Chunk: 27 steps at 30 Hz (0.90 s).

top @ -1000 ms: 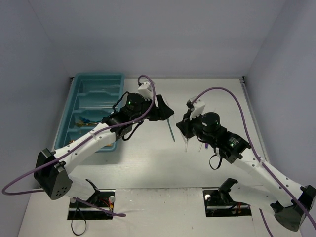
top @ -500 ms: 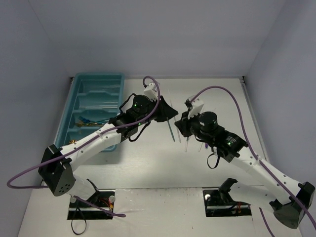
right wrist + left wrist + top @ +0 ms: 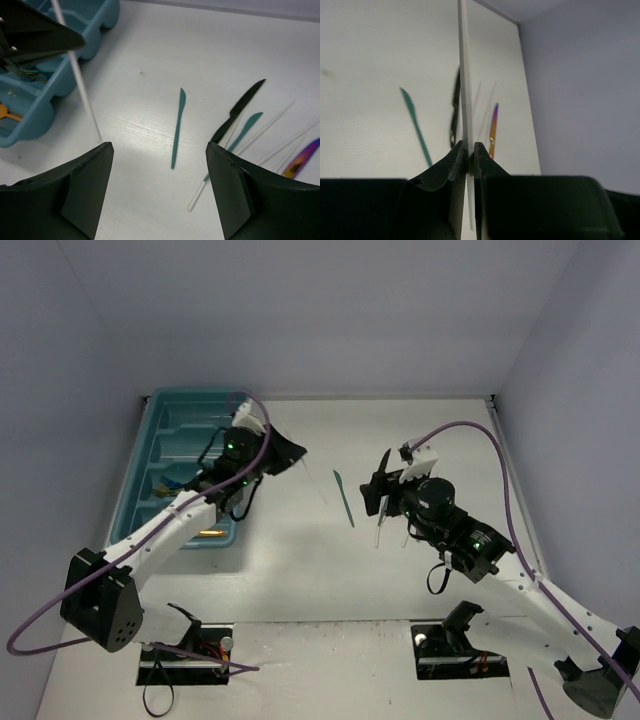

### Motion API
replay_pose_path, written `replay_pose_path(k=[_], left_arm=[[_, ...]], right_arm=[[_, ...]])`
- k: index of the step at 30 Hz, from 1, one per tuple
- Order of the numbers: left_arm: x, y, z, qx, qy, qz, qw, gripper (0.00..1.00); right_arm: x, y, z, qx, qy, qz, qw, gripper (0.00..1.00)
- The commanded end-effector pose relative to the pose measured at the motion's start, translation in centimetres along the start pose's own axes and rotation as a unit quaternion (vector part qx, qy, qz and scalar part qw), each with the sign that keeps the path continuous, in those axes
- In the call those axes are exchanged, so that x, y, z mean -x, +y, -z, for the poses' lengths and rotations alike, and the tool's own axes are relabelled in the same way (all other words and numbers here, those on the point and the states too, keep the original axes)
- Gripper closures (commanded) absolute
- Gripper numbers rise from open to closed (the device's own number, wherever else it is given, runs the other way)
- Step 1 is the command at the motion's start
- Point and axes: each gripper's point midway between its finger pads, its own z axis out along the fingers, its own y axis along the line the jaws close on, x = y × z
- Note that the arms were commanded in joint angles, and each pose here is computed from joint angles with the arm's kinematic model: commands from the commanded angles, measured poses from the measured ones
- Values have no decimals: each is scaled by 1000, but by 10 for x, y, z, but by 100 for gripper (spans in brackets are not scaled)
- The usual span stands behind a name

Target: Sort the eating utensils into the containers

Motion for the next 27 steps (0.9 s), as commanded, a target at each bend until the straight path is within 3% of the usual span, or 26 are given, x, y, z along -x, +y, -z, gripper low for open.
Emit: replay_pose_path(k=[1, 5, 8, 16, 21, 23, 27], left_arm=[[105, 37, 34, 33, -150, 45, 987, 100], [159, 106, 60, 113, -231, 88, 962, 100], [201, 159, 80, 163, -298, 132, 931, 100], [252, 252, 68, 232, -363, 220, 875, 100], [261, 291, 39, 259, -368, 237, 861, 98], [264, 298, 32, 262, -370, 243, 858, 94], [259, 309, 28, 269, -369, 257, 852, 75]], right_arm=[[22, -30, 14, -76, -64, -28, 995, 27], [11, -47, 20, -113, -58, -33, 991, 25], [2, -49, 20, -117, -48, -33, 991, 25], [-13, -56, 20, -130, -29, -33, 991, 25], [-17, -59, 22, -137, -24, -31, 990, 25], [-19, -61, 23, -140, -21, -30, 989, 25], [-22, -66, 26, -152, -15, -26, 988, 25]])
